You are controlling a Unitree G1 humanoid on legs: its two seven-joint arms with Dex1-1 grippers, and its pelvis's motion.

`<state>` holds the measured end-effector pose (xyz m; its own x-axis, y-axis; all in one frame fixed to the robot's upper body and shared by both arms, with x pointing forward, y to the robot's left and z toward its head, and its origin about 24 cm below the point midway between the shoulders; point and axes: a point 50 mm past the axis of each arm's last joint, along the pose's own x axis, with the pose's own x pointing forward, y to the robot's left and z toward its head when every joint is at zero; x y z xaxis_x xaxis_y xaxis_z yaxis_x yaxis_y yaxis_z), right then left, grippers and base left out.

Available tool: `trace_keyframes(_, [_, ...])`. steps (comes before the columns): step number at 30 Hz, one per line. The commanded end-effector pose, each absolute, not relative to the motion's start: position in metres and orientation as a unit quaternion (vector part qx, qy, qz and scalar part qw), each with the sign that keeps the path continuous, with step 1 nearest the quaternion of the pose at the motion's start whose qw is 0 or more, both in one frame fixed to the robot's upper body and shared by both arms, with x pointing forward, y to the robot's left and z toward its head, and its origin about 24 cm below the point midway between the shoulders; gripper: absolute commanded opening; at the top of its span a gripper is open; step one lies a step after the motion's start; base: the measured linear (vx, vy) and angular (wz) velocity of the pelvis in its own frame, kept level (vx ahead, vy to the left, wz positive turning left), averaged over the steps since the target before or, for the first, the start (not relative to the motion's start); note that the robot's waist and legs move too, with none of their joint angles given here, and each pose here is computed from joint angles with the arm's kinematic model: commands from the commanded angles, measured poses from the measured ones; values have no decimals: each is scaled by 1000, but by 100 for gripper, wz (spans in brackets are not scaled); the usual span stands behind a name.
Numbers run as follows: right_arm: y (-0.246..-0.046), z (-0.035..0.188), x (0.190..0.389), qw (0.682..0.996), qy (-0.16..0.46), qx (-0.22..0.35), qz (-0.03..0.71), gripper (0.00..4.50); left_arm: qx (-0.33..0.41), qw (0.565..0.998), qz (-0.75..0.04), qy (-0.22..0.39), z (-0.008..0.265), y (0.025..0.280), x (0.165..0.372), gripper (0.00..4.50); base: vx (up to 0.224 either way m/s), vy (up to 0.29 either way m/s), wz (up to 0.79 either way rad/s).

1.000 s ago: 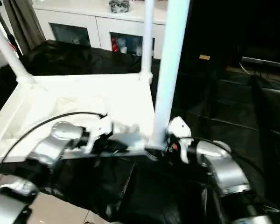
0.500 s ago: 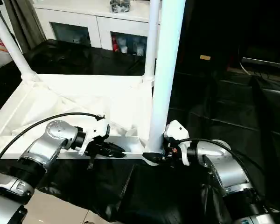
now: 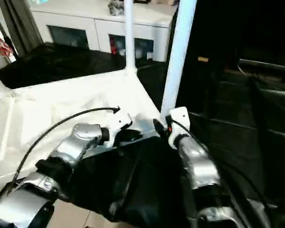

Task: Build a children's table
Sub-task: Rotate leg to tighten

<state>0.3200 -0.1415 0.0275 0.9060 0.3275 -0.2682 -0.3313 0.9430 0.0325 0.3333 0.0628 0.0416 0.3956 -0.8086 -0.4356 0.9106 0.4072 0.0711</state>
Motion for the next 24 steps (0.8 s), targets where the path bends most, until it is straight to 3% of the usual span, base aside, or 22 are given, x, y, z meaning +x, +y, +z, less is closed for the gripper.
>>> trace_keyframes(1, [-99,21,310,954,143,18,262,343,150,820,-535,136,49,44,331,0,0,0,0])
trace_keyframes(6, [-100,24,311,953,134,19,270,385,155,807,-554,130,48,47,328,0,0,0,0])
trace_keyframes(8, [-107,25,309,947,135,-9,290,409,163,793,-574,121,49,53,325,0,0,0,0])
trace_keyframes(9, [-107,25,309,947,135,-9,290,409,163,793,-574,121,49,53,325,0,0,0,0])
trace_keyframes(12, [-125,32,298,914,137,-53,379,409,166,755,-622,126,48,69,315,0,0,0,0])
trace_keyframes(16, [-130,33,294,901,139,-60,406,409,171,746,-630,130,47,73,314,0,0,0,0])
trace_keyframes(17, [-145,37,284,868,153,-77,466,394,180,723,-652,140,47,85,311,0,0,0,0])
trace_keyframes(24, [-161,43,275,819,181,-112,532,340,192,686,-684,157,50,101,306,0,0,0,0])
